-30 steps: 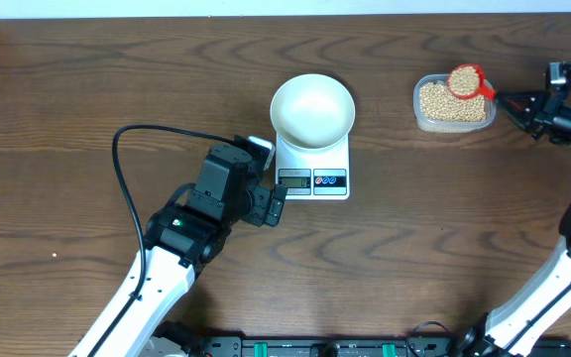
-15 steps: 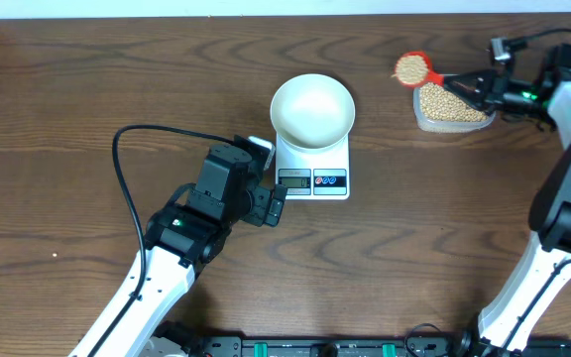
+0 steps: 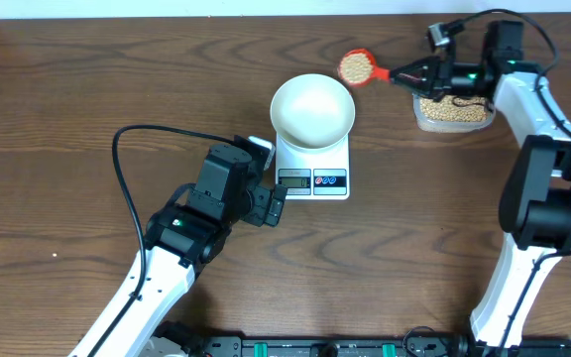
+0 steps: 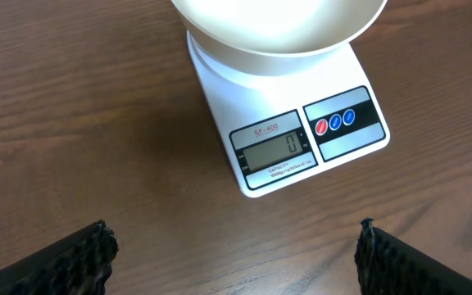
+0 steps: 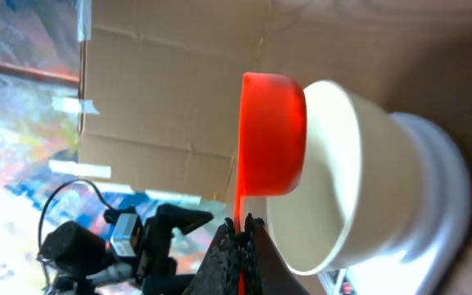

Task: Scoop item into bowl and weigh 50g on scale
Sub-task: 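Tilt the red scoop over the bowl to pour soybeans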

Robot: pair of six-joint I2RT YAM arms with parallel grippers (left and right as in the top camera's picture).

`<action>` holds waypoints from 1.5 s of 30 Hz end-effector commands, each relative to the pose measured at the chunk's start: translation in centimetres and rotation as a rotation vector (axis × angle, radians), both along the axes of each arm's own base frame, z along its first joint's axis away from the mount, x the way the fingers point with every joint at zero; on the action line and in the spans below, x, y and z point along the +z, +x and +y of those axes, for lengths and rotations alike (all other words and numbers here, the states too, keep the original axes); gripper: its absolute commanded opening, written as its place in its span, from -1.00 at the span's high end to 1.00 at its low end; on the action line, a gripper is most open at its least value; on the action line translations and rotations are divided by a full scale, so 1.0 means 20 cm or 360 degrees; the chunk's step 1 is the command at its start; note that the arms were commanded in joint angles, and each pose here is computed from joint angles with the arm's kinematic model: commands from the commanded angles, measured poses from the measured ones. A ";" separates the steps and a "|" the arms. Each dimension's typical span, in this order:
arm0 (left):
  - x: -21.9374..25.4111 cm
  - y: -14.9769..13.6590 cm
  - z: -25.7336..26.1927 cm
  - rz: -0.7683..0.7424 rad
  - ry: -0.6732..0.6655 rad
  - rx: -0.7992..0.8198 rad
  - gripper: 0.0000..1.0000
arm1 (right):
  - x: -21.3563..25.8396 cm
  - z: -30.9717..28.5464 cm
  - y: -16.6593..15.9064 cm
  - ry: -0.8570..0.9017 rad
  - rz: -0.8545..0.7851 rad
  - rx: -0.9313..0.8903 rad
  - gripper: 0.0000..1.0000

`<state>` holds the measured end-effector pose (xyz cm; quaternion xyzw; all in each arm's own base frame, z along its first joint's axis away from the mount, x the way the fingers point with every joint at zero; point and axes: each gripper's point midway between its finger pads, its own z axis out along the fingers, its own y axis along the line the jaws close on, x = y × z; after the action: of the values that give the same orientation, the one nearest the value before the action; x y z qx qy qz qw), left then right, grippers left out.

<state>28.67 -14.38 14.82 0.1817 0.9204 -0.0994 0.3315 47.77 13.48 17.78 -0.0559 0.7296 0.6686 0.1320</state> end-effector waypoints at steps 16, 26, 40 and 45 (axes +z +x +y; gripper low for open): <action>-0.01 0.00 0.00 0.0020 -0.0011 0.0015 -0.91 | -0.15 0.30 -0.07 -0.0225 0.0122 0.0088 0.97; -0.01 0.00 0.00 0.0021 -0.0011 0.0015 -0.91 | -0.23 0.36 -0.11 -0.0572 0.0079 0.0045 0.98; -0.01 0.00 0.00 0.0020 -0.0011 0.0015 -0.91 | -0.11 0.37 -0.17 -0.1058 -0.0329 0.0030 0.97; -0.01 0.00 0.00 0.0020 -0.0011 0.0015 -0.91 | -0.13 0.40 -0.17 -0.1253 -0.0444 0.0028 0.97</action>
<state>28.67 -14.38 14.82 0.1817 0.9204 -0.0994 0.3315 44.04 21.17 14.15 -0.1572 0.8986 0.3791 0.1551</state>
